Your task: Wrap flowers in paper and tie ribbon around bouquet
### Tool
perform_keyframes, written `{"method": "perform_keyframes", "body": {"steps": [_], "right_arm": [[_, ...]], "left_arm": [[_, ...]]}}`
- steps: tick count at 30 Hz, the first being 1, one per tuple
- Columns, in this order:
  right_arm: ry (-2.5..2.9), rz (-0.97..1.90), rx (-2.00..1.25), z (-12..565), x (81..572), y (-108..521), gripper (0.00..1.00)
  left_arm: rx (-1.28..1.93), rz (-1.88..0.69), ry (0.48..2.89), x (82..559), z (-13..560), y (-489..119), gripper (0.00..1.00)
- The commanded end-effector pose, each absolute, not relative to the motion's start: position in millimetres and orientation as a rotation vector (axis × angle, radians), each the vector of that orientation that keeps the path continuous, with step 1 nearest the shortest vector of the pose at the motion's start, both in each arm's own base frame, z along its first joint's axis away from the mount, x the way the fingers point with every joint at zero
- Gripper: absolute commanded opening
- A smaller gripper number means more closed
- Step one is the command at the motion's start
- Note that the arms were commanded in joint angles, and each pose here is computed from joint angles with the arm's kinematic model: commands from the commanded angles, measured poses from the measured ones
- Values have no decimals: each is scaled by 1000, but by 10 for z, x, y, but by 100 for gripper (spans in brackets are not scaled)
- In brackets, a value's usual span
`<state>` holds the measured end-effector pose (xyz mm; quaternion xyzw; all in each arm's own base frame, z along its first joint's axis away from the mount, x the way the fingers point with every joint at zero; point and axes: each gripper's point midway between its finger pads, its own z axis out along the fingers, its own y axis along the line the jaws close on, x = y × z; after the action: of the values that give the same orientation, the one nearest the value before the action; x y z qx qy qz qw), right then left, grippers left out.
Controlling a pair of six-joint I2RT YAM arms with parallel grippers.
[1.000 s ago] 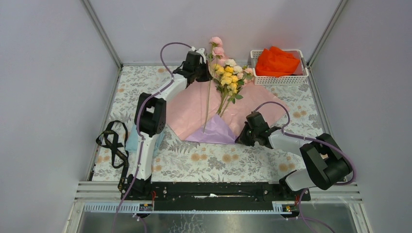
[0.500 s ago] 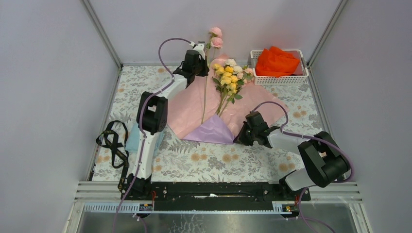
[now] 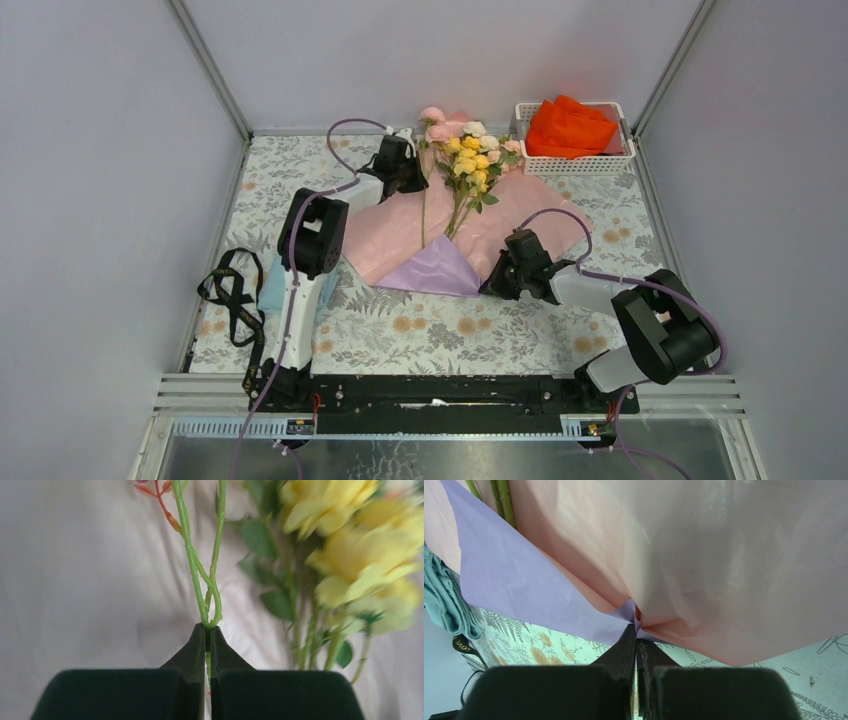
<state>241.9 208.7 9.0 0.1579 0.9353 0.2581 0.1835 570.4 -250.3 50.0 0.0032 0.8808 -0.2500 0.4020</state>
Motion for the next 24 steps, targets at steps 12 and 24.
{"method": "perform_keyframes", "body": {"steps": [12,24], "right_arm": [[2666,635,430,31,2395,1989,0],[2654,591,443,112,2366,1901,0]], "left_arm": [[-109,-813,2343,5062,389,-2748,0],[109,-795,2292,5007,873,-2699,53]]}}
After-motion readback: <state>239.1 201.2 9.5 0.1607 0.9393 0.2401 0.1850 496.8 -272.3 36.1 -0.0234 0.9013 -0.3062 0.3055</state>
